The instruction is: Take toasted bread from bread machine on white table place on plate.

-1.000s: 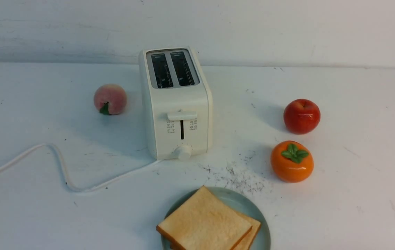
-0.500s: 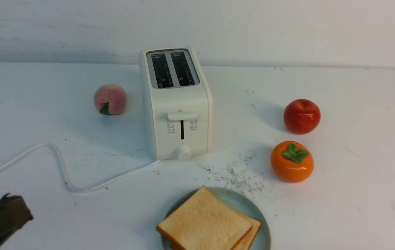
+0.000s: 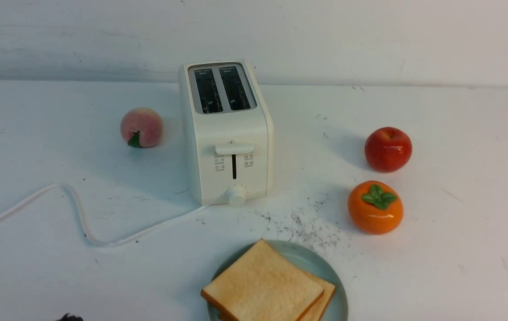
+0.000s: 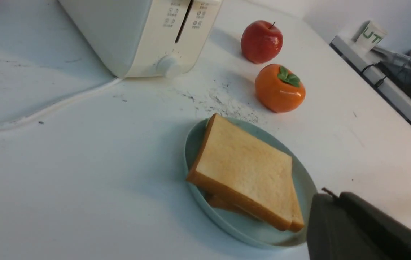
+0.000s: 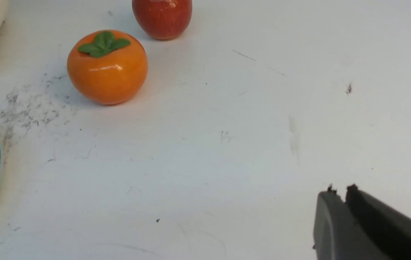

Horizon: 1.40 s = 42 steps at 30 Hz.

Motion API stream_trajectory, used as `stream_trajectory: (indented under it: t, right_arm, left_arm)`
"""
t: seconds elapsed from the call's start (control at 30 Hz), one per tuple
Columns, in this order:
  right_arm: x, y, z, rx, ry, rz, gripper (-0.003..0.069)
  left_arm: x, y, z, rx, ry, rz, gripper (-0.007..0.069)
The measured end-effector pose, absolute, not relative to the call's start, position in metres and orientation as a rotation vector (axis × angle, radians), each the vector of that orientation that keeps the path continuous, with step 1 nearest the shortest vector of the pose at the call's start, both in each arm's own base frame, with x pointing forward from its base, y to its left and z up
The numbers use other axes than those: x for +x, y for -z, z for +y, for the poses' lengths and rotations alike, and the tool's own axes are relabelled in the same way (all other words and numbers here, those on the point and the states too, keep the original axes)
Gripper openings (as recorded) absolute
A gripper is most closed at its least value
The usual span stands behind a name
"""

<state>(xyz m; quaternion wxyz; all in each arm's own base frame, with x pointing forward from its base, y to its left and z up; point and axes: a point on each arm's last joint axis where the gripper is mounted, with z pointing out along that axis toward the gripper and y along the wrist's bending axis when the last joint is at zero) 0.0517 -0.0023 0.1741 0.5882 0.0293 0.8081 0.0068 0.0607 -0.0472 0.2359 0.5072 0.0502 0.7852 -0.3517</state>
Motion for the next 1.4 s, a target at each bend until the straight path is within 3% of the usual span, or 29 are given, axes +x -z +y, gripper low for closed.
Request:
stream_trajectory:
  t: [0.57,0.87,1.03,1.2,1.4]
  right_arm:
    - [0.052,-0.174,-0.002,0.068,-0.016,1.883,0.0082]
    - [0.052,-0.174,-0.002,0.068,-0.016,1.881,0.0093]
    - [0.052,-0.174,-0.002,0.068,-0.016,1.881,0.01]
    - [0.052,-0.174,-0.002,0.068,-0.016,1.881,0.0107]
    - [0.052,-0.174,-0.002,0.067,-0.015,1.881,0.0116]
  left_arm:
    - [0.049,-0.232,-0.037,0.232,0.76,1.833,0.0005]
    - [0.053,-0.229,-0.015,-0.164,0.53,1.803,0.0018]
    - [0.055,-0.201,-0.004,-0.37,0.392,1.817,0.0018]
    - [0.052,-0.173,-0.001,-0.396,0.328,1.849,0.002]
    - [0.052,-0.169,-0.002,-0.368,0.335,1.871,0.0028]
